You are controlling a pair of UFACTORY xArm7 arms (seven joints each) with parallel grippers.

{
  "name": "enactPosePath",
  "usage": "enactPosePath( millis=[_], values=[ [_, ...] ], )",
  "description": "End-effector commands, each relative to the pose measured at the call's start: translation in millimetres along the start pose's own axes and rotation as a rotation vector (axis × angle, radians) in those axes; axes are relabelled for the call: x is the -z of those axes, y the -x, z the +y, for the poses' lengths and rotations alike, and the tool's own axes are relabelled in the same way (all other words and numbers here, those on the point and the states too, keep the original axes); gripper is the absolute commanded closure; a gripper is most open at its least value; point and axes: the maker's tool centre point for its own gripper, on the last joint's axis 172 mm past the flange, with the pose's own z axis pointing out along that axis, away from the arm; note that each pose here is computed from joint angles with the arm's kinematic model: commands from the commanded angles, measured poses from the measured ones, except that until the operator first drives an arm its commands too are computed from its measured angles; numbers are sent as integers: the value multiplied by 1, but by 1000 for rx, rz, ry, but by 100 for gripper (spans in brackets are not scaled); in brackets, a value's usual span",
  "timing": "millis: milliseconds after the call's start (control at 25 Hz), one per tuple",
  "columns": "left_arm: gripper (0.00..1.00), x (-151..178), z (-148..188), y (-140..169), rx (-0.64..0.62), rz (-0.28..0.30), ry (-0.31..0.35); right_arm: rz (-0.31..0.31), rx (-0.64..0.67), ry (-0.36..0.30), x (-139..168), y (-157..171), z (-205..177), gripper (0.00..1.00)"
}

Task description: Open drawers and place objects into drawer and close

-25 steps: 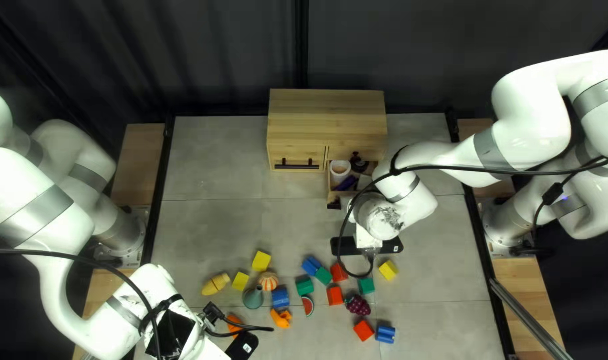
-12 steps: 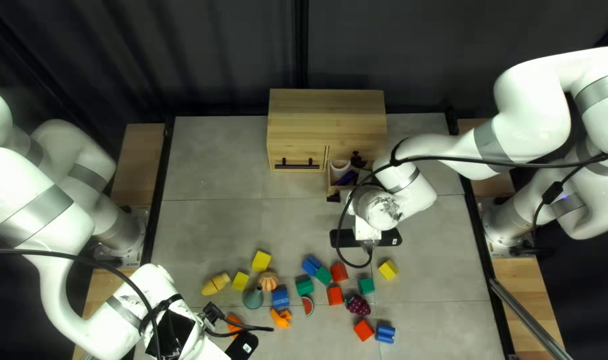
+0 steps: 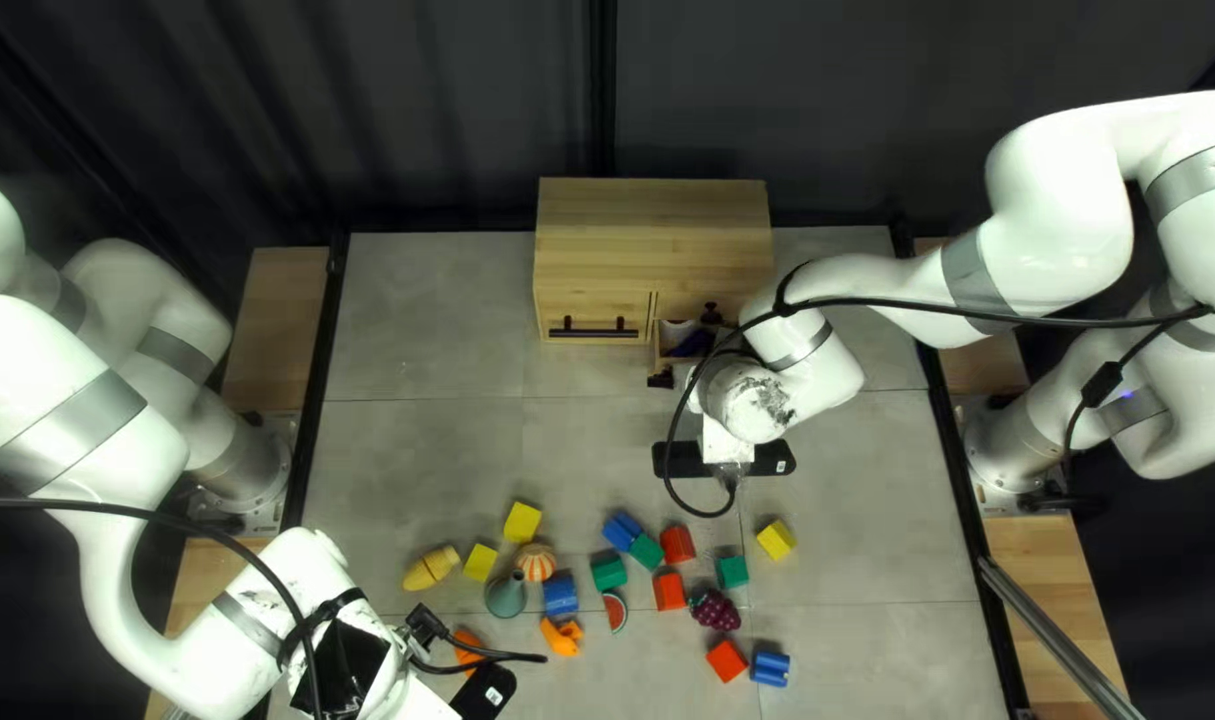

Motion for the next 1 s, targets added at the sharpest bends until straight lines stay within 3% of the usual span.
enactPosePath(
  millis=[40, 1000],
  values=[
    [0, 0, 0, 0, 0, 0, 0, -5, -1, -1, -3, 6, 0, 0],
    [0, 0, 0, 0, 0, 0, 0, -132, -2, -43, -13, 7, -13, 0]
  ],
)
